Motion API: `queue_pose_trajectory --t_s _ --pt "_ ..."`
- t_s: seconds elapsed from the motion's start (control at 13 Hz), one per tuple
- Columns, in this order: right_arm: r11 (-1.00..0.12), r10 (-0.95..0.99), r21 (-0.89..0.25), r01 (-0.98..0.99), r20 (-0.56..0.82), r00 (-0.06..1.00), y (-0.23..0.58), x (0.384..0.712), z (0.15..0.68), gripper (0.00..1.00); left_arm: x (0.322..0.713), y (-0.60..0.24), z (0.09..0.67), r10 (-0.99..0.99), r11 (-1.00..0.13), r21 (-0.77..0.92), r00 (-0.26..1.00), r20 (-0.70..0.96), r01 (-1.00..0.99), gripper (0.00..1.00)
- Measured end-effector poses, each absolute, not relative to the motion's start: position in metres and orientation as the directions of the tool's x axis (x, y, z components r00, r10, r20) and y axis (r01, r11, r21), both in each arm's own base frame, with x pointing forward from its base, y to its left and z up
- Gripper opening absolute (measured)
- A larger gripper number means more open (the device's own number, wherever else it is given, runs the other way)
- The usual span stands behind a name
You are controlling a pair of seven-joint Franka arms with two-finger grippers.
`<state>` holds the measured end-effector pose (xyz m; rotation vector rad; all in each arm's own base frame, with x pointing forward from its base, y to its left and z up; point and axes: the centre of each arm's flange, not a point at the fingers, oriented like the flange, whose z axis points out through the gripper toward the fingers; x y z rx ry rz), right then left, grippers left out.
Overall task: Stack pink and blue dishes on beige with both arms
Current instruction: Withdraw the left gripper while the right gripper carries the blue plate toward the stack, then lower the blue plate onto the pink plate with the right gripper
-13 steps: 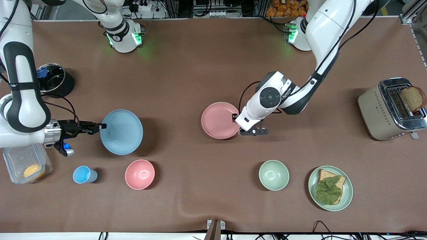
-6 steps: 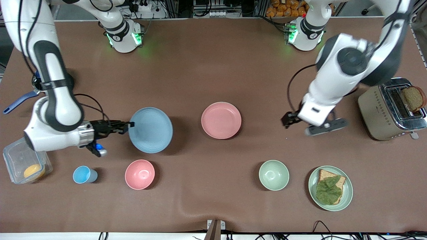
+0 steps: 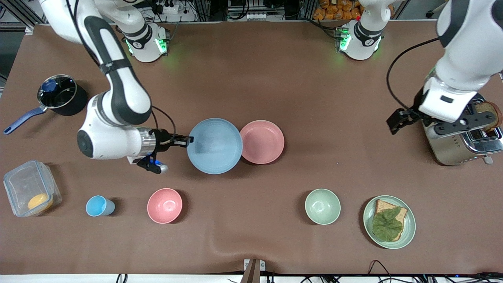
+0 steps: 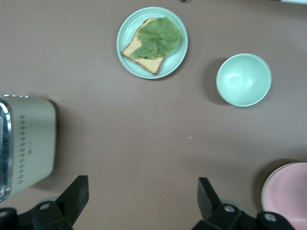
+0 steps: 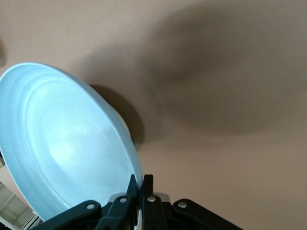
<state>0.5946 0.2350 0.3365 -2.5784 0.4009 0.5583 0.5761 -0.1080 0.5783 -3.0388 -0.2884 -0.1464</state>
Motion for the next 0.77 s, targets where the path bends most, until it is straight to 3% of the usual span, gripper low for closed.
queue_pose_trajectory --t_s 0.77 --pt "-0.837 -0.345 -0.319 -0.444 -0.321 0.882 0.388 0.504 0.29 0.05 0.553 -0.042 0.609 0.058 -0.996 -0.069 0.998 0.032 0.06 1.0"
